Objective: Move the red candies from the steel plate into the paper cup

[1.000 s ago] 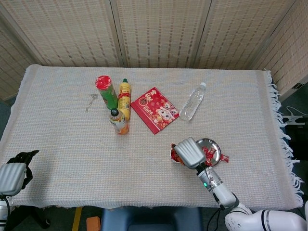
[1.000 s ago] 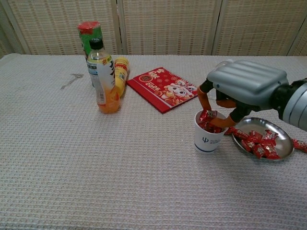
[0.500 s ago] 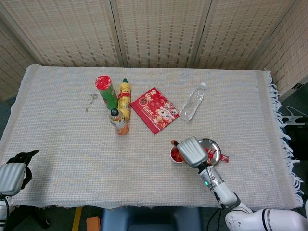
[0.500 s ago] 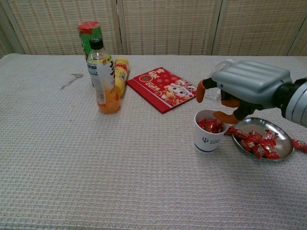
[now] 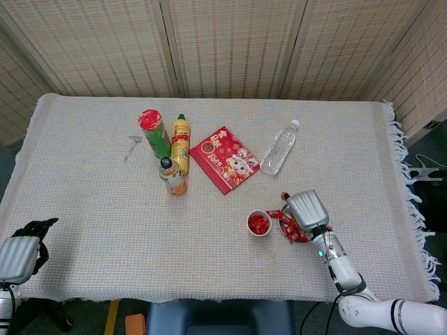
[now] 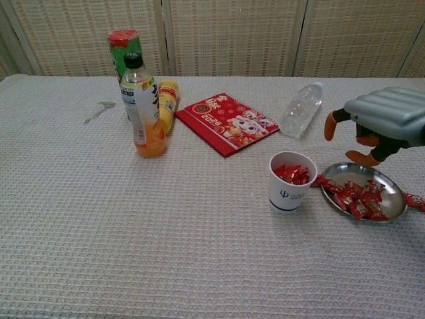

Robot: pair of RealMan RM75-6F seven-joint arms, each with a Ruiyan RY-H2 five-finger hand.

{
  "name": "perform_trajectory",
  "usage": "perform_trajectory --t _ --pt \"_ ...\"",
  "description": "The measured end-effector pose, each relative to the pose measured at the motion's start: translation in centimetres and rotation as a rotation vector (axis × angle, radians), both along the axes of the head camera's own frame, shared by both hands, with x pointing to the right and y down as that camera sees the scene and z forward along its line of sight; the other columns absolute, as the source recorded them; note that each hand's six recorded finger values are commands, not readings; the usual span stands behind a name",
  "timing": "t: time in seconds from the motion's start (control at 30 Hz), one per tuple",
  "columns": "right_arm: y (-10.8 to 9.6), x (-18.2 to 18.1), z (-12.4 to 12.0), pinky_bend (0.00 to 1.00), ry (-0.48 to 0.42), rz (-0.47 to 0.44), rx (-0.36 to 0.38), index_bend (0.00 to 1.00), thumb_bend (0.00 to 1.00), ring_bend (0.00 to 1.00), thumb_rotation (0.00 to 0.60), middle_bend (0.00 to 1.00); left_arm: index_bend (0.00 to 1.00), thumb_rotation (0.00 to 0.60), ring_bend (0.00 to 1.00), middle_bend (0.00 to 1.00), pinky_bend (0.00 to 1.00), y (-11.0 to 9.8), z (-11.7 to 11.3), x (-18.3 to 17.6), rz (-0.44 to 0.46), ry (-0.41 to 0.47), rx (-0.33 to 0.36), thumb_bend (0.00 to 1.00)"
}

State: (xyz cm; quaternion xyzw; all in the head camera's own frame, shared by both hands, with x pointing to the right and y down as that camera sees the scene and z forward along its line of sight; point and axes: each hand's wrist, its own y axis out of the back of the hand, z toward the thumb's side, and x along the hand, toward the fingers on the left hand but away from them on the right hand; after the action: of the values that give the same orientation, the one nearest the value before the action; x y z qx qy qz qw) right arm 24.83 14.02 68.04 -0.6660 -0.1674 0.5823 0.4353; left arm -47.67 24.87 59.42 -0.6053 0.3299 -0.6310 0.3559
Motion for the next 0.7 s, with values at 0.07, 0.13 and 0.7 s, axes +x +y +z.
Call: perform_trajectory --t 0.07,0.13,0.7 --pt "0.0 0.1 0.5 1.00 0.003 0.003 -0.010 0.36 0.34 0.85 0.600 1.00 0.17 0.600 0.19 0.23 0.35 0.0 0.0 -0.1 -0.003 -0.003 -0.001 0.96" --pt "0.1 0.0 1.3 1.00 0.006 0.006 -0.025 0.36 0.33 0.85 0.600 1.00 0.17 0.600 0.19 0.23 0.35 0.0 0.1 -0.2 -0.006 -0.007 -0.003 0.96" --pt "1.1 -3.0 4.7 1.00 -0.008 -0.002 -0.069 0.43 0.22 0.85 0.600 1.00 0.17 0.600 0.19 0.23 0.35 -0.1 0.0 -0.3 -0.008 -0.001 -0.002 0.96"
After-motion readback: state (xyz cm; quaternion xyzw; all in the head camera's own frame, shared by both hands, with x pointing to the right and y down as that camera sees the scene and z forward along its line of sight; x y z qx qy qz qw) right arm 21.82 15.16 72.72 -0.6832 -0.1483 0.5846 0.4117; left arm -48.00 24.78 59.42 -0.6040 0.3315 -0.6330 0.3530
